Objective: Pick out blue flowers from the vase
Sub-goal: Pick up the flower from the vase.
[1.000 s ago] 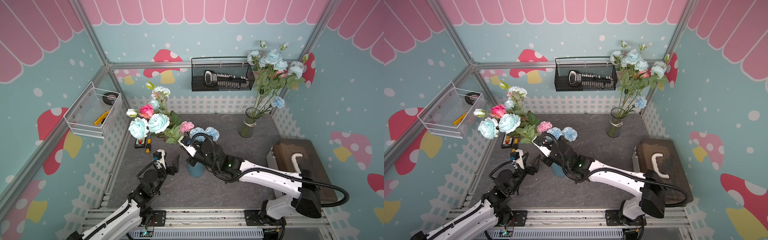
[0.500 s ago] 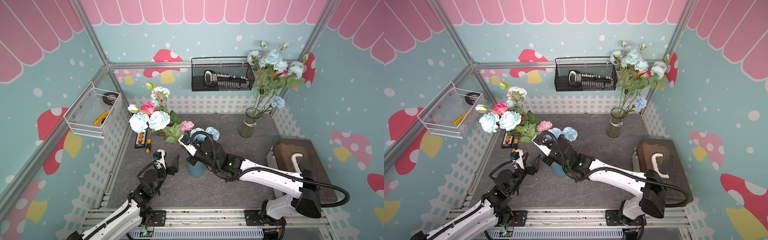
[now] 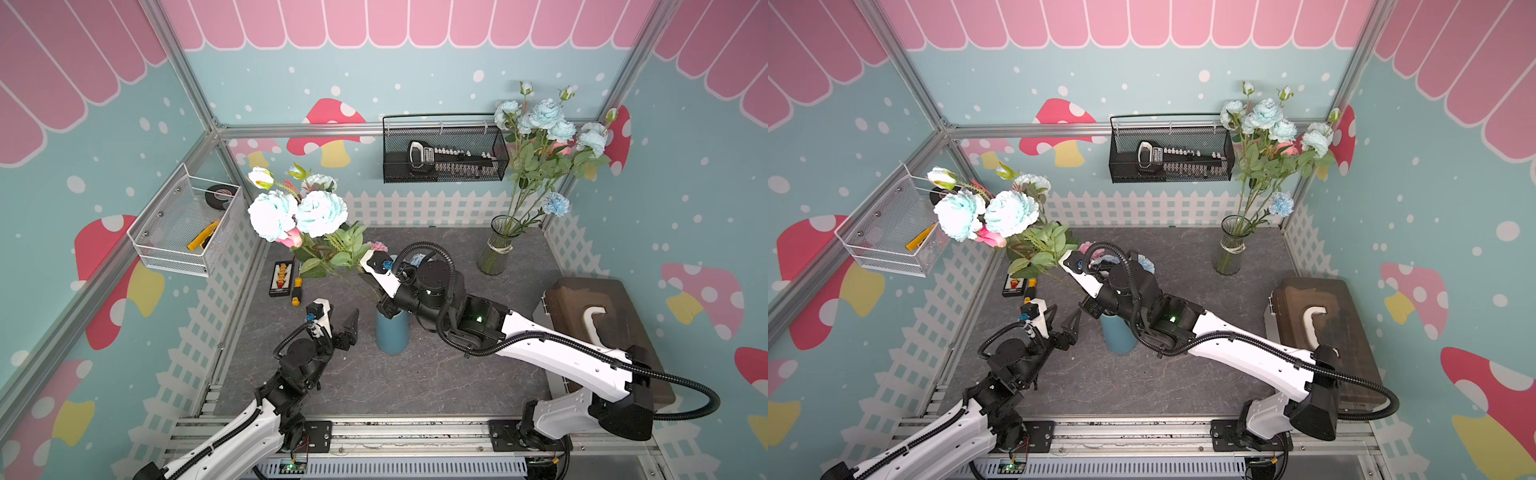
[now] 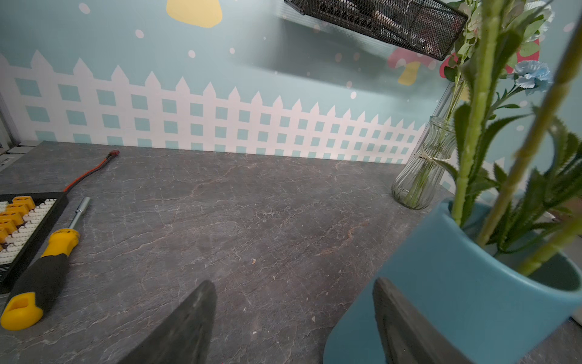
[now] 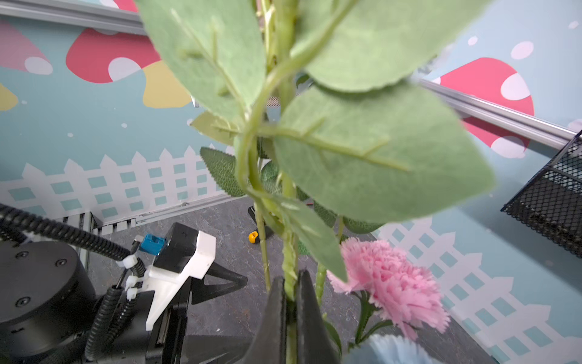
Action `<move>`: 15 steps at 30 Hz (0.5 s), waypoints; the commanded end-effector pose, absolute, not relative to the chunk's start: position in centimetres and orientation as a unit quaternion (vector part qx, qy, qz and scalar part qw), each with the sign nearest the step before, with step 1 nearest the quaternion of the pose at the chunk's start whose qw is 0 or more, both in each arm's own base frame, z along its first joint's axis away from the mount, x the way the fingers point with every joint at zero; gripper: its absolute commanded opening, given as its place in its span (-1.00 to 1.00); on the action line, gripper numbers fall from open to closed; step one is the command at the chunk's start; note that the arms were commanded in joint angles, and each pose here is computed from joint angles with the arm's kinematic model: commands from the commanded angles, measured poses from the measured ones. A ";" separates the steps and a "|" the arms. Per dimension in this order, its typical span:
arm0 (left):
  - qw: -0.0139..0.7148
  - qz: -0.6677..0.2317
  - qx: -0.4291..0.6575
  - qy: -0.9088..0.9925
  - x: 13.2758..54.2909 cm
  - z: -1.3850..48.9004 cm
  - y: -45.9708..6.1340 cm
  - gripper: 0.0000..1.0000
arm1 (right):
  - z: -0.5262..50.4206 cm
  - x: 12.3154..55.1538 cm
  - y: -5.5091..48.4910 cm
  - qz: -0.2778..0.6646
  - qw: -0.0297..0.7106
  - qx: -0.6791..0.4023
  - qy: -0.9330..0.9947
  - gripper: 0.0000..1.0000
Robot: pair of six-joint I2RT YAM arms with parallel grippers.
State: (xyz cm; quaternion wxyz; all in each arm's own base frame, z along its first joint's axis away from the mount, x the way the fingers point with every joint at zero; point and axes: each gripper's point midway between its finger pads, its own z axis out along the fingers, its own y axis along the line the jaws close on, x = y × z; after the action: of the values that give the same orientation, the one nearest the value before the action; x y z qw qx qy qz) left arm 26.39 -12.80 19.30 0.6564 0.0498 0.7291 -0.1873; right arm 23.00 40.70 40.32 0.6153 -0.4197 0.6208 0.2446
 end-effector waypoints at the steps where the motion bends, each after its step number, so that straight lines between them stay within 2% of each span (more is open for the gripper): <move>1: 0.668 -0.186 0.047 0.719 26.5 20.6 -12.8 0.58 | 43.0 22.4 40.2 0.248 0.630 -0.423 0.602 -1.00; 15: 0.666 -0.185 0.046 0.721 26.6 20.5 -12.8 0.58 | 48.5 21.8 39.1 0.267 0.659 -0.402 0.577 -1.00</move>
State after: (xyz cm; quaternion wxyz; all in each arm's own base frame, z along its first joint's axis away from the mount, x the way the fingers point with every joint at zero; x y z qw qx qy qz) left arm 26.46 -12.84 19.03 0.6533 0.0508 0.7323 -0.1853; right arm 22.39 39.85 46.27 0.6435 -0.4042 0.5949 0.2620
